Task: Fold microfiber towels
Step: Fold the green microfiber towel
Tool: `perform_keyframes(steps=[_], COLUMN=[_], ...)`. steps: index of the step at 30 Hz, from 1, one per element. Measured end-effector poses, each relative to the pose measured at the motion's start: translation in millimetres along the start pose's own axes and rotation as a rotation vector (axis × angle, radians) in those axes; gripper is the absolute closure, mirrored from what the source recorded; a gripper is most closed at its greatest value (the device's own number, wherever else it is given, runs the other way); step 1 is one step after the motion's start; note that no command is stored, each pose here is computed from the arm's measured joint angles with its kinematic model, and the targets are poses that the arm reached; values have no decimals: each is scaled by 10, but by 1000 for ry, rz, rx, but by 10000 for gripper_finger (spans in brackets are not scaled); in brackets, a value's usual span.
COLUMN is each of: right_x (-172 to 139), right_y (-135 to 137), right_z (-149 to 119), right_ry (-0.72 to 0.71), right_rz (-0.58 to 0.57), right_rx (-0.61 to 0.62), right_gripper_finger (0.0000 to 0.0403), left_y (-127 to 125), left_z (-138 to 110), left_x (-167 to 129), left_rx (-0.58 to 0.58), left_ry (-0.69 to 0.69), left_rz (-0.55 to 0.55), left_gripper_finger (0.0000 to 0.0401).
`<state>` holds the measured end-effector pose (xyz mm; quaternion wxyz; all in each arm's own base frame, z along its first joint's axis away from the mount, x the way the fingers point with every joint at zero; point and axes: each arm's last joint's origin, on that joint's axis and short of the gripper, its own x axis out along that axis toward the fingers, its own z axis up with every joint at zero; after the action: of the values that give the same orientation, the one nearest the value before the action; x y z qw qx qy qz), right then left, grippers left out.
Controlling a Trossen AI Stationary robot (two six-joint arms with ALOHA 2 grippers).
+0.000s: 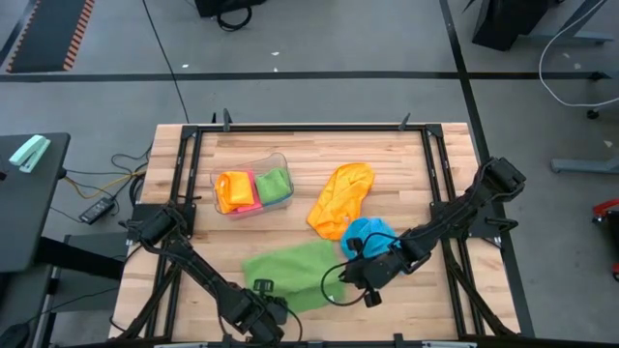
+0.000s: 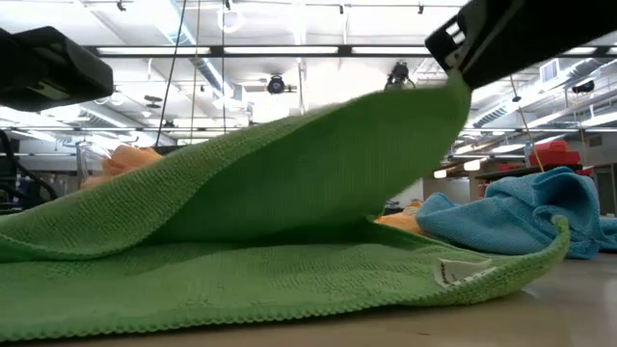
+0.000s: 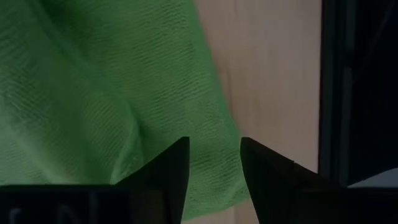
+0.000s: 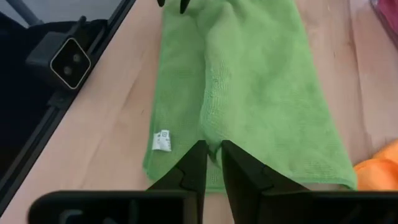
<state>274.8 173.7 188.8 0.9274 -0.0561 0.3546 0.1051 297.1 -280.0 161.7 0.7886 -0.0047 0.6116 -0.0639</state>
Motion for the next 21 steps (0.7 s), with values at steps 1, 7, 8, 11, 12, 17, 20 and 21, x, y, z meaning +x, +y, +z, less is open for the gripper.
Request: perform_keyframes(steps=[1, 7, 8, 11, 12, 17, 20, 21], right_x=[6, 22, 22, 22, 22, 25, 24, 24], right_y=[-3, -5, -4, -3, -3, -12, -11, -11], right_z=[-14, -61, -60, -60, -60, -58, -58, -58], right_ry=[-3, -12, -11, -10, -11, -11, -11, -11], right_rz=[1, 15, 20, 23, 24, 21, 22, 21], right_rx=[10, 44, 49, 50, 51, 73, 70, 66], right_gripper_finger=[329, 276, 267, 244, 239, 223, 223, 224], left_y=[9, 39, 39, 47, 48, 72, 88, 98], left_z=[1, 24, 22, 28, 34, 43, 42, 47], left_x=[0, -8, -9, -37, -49, -71, -70, -70], left_rx=[-1, -12, -12, -14, -15, -20, -8, 2], left_ry=[3, 2, 3, 1, -4, -11, -6, -7], left_rz=[4, 6, 7, 6, 3, 18, 30, 35], left_gripper_finger=[252, 265, 267, 268, 268, 266, 266, 266])
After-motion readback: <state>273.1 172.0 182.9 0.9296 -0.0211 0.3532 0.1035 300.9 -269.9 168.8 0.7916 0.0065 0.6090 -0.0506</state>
